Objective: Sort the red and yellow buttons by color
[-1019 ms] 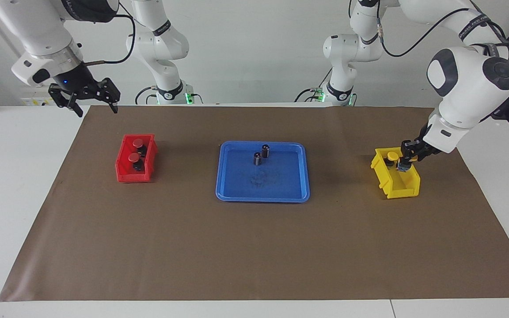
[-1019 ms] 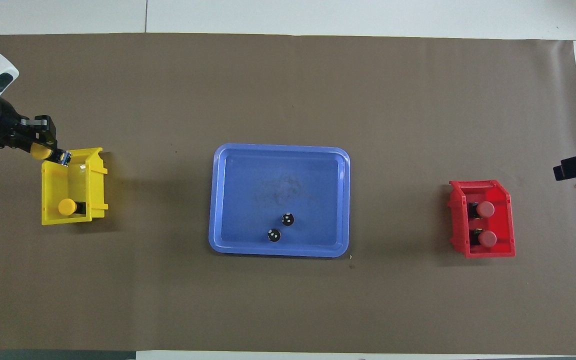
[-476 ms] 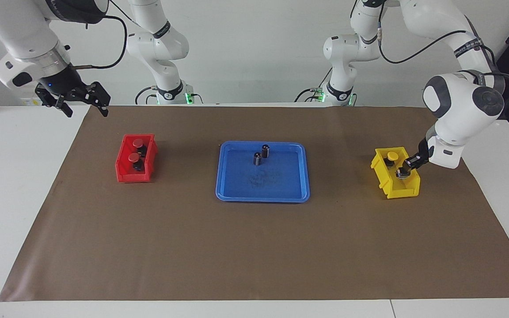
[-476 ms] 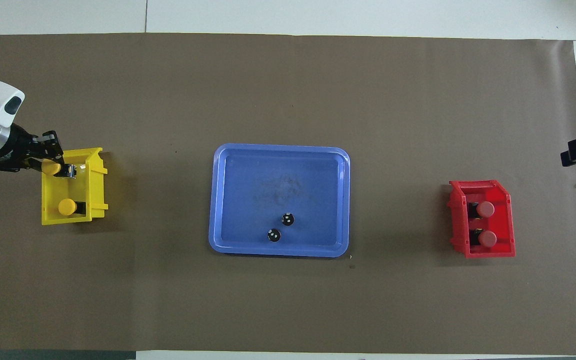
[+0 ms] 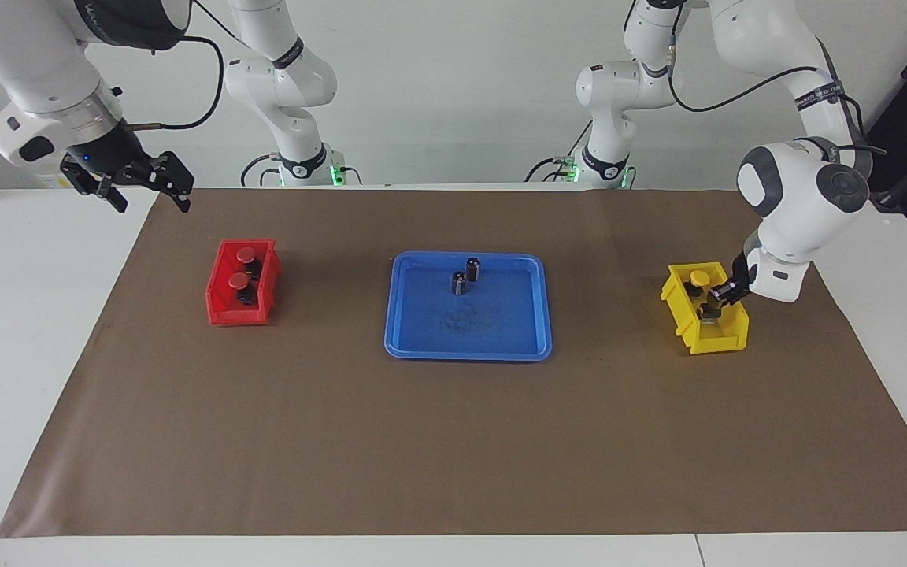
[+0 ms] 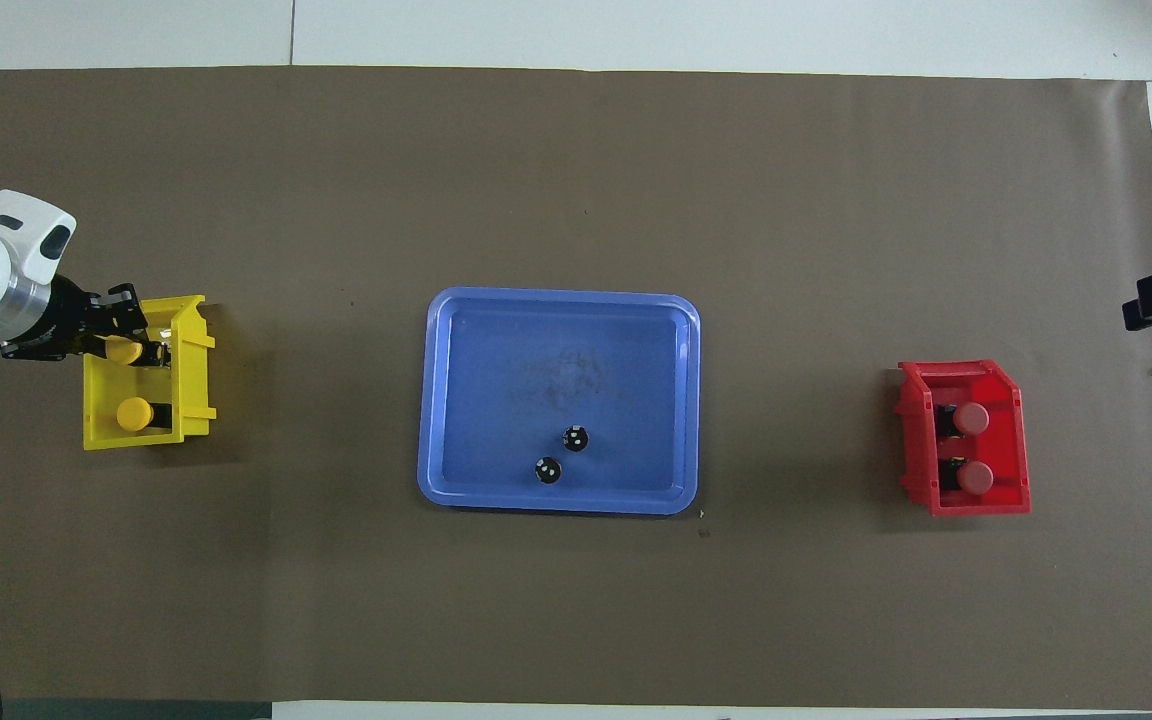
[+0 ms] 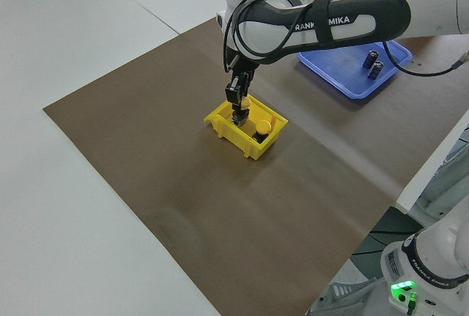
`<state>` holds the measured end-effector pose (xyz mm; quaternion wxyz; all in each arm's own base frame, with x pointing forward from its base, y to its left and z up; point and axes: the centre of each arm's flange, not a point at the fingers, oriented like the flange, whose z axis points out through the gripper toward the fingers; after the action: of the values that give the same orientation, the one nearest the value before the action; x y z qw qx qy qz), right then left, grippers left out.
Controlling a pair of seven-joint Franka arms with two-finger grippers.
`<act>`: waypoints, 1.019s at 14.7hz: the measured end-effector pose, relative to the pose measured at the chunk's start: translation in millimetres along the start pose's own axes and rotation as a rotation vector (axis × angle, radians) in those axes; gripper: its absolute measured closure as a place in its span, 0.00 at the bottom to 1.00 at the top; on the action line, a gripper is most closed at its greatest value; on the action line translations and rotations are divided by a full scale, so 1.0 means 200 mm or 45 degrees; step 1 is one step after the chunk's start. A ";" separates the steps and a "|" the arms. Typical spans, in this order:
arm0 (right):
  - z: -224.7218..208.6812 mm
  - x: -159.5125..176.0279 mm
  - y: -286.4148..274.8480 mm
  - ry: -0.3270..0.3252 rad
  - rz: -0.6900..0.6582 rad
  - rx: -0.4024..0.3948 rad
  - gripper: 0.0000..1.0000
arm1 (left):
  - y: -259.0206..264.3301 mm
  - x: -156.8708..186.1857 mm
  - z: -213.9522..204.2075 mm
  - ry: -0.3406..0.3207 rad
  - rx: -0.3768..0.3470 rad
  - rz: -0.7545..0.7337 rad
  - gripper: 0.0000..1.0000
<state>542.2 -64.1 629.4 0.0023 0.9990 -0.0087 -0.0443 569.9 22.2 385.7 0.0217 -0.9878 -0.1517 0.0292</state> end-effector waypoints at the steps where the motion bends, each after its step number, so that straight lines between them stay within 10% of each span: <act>1: 0.00 0.00 0.00 0.000 0.001 0.000 0.00 | 0.00 0.00 0.01 0.008 -0.002 0.001 0.59; 15: 0.01 -0.01 -0.06 -0.025 -0.029 0.000 0.00 | 0.00 0.00 0.05 0.024 -0.007 0.033 0.53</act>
<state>541.1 -51.1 627.3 0.0016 0.9985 0.0025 -0.0540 569.5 22.5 376.5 0.0201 -0.9899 -0.1390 0.0197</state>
